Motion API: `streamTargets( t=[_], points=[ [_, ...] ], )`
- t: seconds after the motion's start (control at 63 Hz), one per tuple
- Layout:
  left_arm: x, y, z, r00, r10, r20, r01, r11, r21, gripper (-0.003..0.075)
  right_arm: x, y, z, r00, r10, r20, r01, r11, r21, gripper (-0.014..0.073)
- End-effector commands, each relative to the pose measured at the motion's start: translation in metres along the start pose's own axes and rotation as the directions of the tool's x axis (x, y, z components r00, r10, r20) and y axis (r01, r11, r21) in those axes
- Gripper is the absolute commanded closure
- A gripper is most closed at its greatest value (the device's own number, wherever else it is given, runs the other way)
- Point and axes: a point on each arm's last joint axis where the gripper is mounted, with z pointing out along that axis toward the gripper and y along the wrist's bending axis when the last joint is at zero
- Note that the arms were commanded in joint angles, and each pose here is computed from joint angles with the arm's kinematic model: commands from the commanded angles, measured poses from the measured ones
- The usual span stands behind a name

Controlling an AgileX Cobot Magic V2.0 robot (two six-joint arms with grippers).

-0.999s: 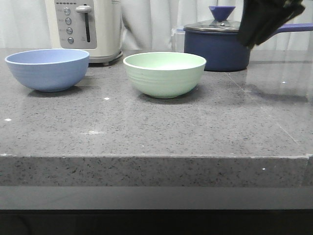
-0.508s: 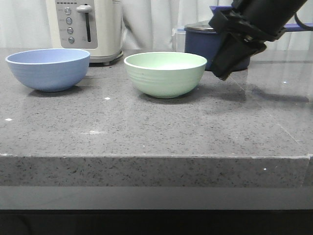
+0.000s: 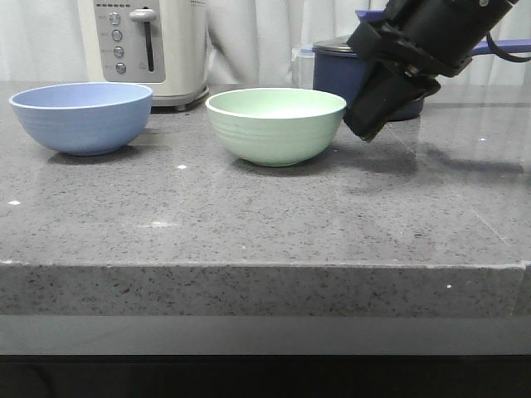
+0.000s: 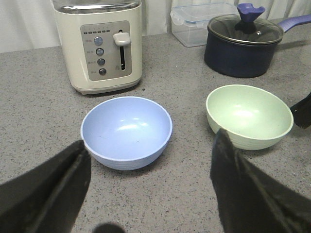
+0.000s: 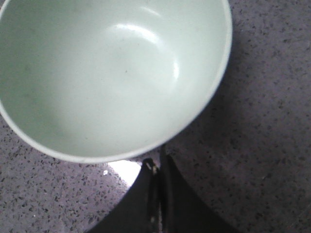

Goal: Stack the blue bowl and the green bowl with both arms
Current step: 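Open the right gripper and lift it away from the green bowl, then lower the left gripper into the light blue bowl and grip its rim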

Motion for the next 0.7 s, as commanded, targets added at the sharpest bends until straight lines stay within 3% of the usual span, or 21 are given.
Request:
streamTargets(
  t=[0.0, 0.555, 0.682],
  points=[
    [-0.0164, -0.0009, -0.0039, 0.994, -0.002, 0.106, 0.001, 1.0, 0.006, 0.0208, -0.0122, 0.0041, -0.0178, 0.997, -0.008, 0.081, 0.007, 1.0, 0.009, 0.0659],
    [-0.0174, -0.0006, -0.0046, 0.994, -0.004, 0.106, 0.003, 1.0, 0.004, 0.0208, -0.0122, 0.0041, -0.0178, 0.997, -0.008, 0.081, 0.007, 1.0, 0.009, 0.0659],
    [-0.0248, 0.0082, 0.0043, 0.999, -0.028, 0.038, 0.03, 0.998, -0.052, 0.0208, -0.0122, 0.0042, -0.0178, 0.997, -0.007, 0.081, 0.007, 1.0, 0.008, 0.0659]
  ],
)
